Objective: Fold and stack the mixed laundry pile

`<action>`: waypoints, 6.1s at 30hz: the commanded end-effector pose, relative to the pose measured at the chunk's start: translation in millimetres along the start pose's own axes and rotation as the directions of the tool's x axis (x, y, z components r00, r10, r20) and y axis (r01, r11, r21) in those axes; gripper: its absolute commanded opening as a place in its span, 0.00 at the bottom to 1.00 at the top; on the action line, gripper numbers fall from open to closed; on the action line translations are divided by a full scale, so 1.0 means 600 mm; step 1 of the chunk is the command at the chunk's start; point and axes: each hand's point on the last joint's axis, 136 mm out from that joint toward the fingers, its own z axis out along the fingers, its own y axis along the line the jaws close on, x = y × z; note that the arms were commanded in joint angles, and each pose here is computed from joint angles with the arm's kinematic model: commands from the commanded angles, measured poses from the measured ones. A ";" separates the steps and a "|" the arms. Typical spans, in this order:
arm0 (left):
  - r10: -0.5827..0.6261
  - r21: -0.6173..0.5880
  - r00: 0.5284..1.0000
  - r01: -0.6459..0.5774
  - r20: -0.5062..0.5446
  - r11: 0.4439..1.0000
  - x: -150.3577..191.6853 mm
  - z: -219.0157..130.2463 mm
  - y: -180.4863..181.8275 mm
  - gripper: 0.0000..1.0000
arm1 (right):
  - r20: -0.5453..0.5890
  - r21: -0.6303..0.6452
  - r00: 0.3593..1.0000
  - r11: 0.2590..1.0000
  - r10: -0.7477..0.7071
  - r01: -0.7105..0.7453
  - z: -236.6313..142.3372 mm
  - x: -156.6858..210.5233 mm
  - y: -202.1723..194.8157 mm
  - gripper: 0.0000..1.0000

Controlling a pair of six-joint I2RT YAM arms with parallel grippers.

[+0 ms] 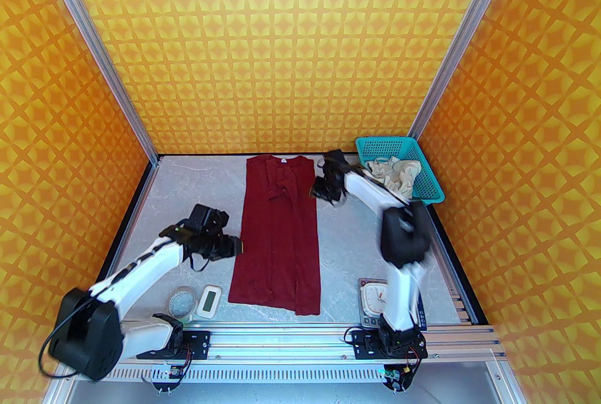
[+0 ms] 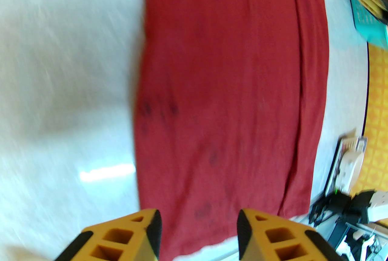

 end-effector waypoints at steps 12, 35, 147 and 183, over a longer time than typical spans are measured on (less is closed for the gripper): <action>-0.065 -0.203 0.970 0.017 -0.232 0.979 0.136 0.035 0.055 0.60 | -0.384 0.010 0.922 0.999 0.045 -0.044 -0.076 0.449 -0.092 0.45; -0.092 -0.274 0.954 0.011 -0.286 0.962 0.167 0.097 0.069 0.57 | -0.514 -0.057 0.855 0.993 0.063 -0.107 -0.001 0.547 -0.044 0.33; -0.084 -0.275 0.973 0.022 -0.215 0.961 0.177 0.056 0.083 0.25 | -0.548 0.067 0.736 0.857 -0.396 0.511 -0.010 0.535 0.096 0.43; -0.036 -0.209 0.988 0.004 -0.152 0.978 0.159 0.031 0.058 0.00 | -0.471 -0.054 0.882 0.998 -0.012 -0.015 -0.030 0.533 0.004 0.02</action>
